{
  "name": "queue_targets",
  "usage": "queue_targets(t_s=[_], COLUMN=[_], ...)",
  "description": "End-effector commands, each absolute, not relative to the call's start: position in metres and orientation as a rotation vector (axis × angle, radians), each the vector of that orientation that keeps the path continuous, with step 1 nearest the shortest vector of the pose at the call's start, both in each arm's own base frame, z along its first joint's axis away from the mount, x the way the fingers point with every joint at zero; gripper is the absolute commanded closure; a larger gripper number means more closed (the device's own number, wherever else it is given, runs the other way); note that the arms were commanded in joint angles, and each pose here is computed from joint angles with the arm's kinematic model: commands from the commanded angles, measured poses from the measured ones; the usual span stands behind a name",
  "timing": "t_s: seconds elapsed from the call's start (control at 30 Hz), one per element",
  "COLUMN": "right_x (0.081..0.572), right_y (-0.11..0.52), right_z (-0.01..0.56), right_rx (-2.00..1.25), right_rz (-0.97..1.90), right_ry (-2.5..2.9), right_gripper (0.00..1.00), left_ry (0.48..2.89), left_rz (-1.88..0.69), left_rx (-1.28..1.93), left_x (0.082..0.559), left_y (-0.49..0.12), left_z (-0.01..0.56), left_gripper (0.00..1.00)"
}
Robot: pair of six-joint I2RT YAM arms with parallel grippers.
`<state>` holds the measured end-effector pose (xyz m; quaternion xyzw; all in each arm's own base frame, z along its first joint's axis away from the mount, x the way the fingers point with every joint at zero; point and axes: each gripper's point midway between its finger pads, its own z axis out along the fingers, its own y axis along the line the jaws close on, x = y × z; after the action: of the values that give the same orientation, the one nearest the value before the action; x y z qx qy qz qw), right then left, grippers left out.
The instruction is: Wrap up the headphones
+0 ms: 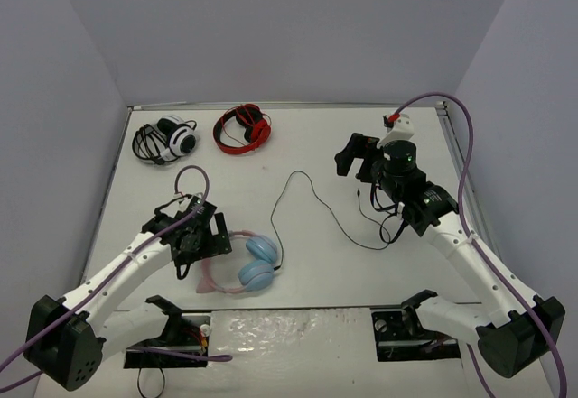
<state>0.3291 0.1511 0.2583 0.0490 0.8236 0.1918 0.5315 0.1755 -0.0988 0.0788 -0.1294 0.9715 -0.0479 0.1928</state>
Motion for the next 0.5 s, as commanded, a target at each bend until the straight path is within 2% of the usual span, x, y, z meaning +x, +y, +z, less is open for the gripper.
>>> queue_targets(t_s=[0.0, 0.47], right_x=[0.336, 0.335], right_y=[0.155, 0.155], right_z=[0.28, 0.277], right_rx=[0.122, 0.117], right_rz=[0.495, 0.503], right_ry=[1.875, 1.869], right_gripper=[0.0, 0.0], left_ry=[2.687, 2.737], left_rz=[-0.226, -0.223], left_rx=[-0.454, -0.514], left_x=[0.178, 0.165], left_y=[-0.109, -0.108], left_z=[0.081, 0.042], left_gripper=[0.07, 0.11])
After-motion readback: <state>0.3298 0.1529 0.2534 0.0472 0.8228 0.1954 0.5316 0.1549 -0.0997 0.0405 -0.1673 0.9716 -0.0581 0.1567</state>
